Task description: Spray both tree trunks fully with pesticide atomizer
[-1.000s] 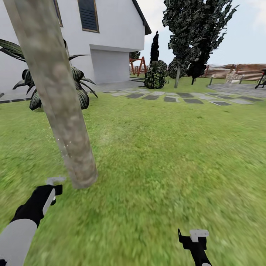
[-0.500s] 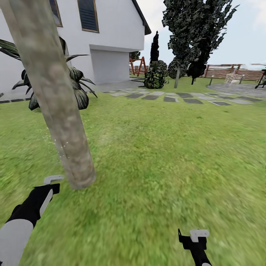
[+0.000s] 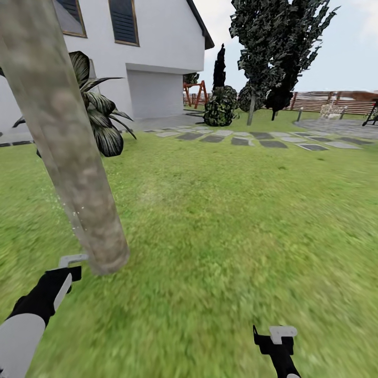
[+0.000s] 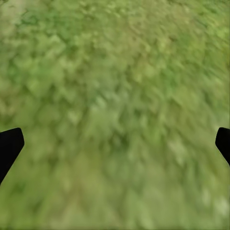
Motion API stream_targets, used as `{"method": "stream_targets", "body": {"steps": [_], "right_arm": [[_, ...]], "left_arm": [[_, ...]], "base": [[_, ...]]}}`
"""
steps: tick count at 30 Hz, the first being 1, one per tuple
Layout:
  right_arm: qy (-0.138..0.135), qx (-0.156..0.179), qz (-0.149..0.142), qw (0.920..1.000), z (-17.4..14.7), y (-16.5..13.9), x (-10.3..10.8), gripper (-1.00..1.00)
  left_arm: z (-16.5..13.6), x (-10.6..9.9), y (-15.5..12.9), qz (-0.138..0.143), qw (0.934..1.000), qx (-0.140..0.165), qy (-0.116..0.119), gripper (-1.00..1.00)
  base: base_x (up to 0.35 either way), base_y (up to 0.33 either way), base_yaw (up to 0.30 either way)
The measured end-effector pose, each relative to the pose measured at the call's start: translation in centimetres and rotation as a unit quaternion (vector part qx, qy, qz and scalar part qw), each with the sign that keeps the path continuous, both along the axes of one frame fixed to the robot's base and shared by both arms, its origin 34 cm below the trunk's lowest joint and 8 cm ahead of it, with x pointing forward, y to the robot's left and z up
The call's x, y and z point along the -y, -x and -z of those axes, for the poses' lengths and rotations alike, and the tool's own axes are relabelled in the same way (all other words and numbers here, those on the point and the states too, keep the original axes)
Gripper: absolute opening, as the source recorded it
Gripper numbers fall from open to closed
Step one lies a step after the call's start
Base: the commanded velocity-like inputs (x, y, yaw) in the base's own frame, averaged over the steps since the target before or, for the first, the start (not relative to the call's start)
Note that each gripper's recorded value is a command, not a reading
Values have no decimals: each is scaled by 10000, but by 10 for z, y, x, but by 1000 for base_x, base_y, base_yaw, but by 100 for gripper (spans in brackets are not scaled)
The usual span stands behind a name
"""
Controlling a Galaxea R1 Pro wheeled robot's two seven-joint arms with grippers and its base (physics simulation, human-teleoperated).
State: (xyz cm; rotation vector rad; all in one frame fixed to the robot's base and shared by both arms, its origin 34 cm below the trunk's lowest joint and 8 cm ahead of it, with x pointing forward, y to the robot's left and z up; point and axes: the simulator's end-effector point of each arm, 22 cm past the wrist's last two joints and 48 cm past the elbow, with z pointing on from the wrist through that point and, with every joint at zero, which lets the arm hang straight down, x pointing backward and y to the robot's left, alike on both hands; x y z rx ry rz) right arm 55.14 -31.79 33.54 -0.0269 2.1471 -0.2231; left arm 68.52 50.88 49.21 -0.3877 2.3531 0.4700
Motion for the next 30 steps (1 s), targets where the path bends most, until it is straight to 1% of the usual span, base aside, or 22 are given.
{"method": "stream_targets", "body": {"steps": [2, 3, 5, 6, 8, 11, 12, 13, 15, 16, 18, 20, 22, 23, 25, 26, 28, 30], "right_arm": [[0, 0, 1, 10000, 0, 0, 0, 100], [0, 0, 1, 10000, 0, 0, 0, 100], [0, 0, 1, 10000, 0, 0, 0, 100], [0, 0, 0, 10000, 0, 0, 0, 100], [0, 1, -1, 10000, 0, 0, 0, 100], [-5, 1, -4, 10000, 0, 0, -1, 100], [-6, 0, -3, 10000, 0, 0, -1, 100], [-8, -1, -2, 10000, 0, 0, -1, 100], [-13, -5, -5, 10000, 0, 0, -2, 100], [-11, -3, -2, 10000, 0, 0, -1, 100], [-10, -4, -5, 10000, 0, 0, -1, 100], [-10, -3, -7, 10000, 0, 0, -2, 100], [-10, -4, -6, 10000, 0, 0, -2, 100], [-10, -5, -5, 10000, 0, 0, -2, 100], [-11, -6, -6, 10000, 0, 0, -2, 100], [-11, -6, -8, 10000, 0, 0, -2, 100], [-11, -7, -8, 10000, 1, 0, -2, 100], [-11, -6, -8, 10000, 0, 0, -2, 100]], "left_arm": [[7, 12, -1, 56, 10000, 26, 60, -100], [12, 19, -1, 87, 9999, 10, 106, -100], [21, 41, -3, 180, 9996, -17, 225, -100], [22, 45, -4, 212, 9995, -30, 223, -100], [20, 35, -2, 156, 9997, -31, 171, -100], [7, -10, 7, -45, 10000, -31, -58, -100], [6, -15, 7, -71, 10000, -16, -68, -100], [9, -6, 6, -39, 10000, -8, 3, -100], [22, 45, -5, 188, 9995, 23, 259, -100], [21, 58, -11, 268, 9992, 93, 289, -100], [16, 58, -14, 270, 9992, 164, 261, -100], [-2, 42, -21, 220, 9991, 328, 141, -100], [-41, 3, -30, 101, 9979, 627, -114, -100], [-54, -5, -33, 61, 9972, 738, -133, -100], [-65, -4, -35, 72, 9971, 748, -96, -100], [-73, 1, -39, 116, 9969, 769, -68, -100], [-73, 15, -43, 193, 9967, 794, 11, -100], [-76, 30, -49, 313, 9961, 827, 25, -100]], "base": [[2, 0, 0], [0, 0, 0], [0, 0, 0], [0, 0, 0], [0, 0, 0], [0, 0, 0], [0, 0, 0], [0, 0, 0], [0, 0, 0], [0, 0, 0], [0, 0, 0], [0, 0, 0], [0, 0, 0], [0, 0, 0], [0, 0, 0], [0, 0, 0], [0, 0, 0], [-6, 0, 0]]}}
